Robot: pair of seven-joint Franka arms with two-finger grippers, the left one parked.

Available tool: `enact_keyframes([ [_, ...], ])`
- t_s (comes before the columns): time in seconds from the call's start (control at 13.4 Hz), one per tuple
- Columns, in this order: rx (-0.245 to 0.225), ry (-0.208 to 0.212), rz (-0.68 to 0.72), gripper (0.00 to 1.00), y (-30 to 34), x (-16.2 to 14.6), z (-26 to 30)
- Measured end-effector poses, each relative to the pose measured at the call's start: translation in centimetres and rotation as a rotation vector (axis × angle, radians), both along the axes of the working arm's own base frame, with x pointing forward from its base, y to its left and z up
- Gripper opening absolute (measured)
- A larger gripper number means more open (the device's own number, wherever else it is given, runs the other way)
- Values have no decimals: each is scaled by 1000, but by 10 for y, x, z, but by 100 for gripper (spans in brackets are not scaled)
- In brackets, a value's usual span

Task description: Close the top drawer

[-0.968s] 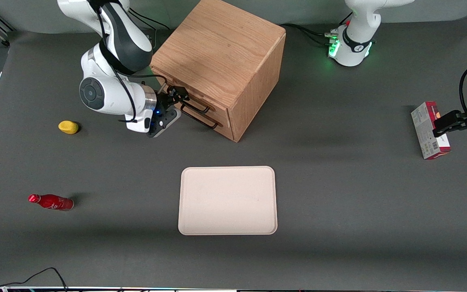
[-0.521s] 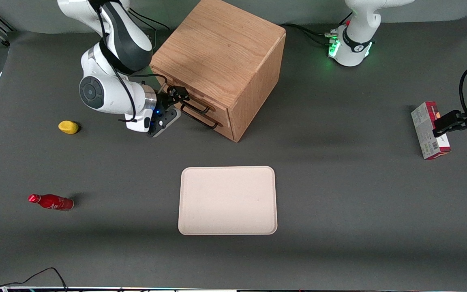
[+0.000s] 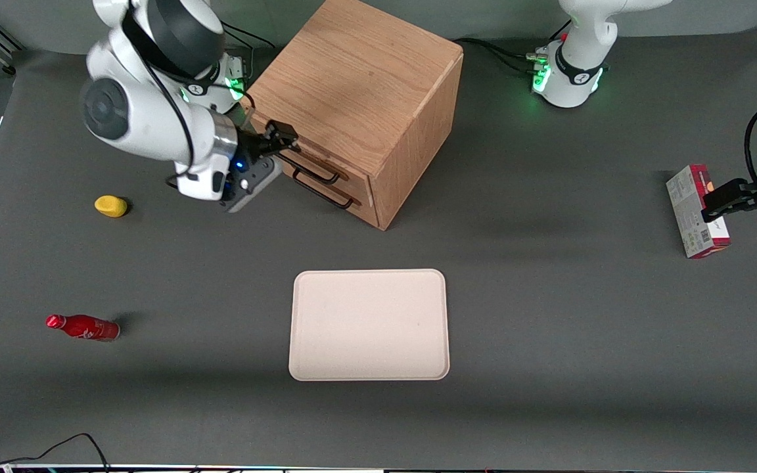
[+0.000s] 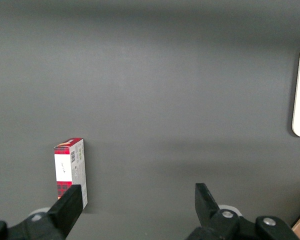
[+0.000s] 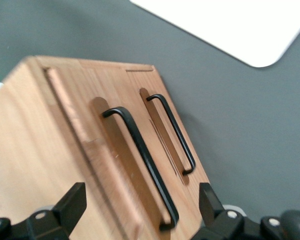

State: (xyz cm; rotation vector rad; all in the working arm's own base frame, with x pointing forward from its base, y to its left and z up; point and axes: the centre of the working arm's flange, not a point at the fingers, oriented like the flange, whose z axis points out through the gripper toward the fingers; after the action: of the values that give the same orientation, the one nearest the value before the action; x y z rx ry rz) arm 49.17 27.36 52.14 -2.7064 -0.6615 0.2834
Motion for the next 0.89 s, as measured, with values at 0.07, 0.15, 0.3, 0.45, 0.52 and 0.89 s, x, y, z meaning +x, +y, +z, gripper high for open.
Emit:
enact_keyframes([
  [0.07,-57,-27,-50,100,-6,0,32],
  [0.15,-122,-58,-110,100,-13,-4,64],
  [0.3,-225,-113,-221,100,-26,-26,119],
  [0.45,-304,-181,-333,100,-59,-51,165],
  [0.52,-334,-208,-387,100,-87,-61,186],
  [0.89,-367,-164,-602,100,-202,-71,199],
])
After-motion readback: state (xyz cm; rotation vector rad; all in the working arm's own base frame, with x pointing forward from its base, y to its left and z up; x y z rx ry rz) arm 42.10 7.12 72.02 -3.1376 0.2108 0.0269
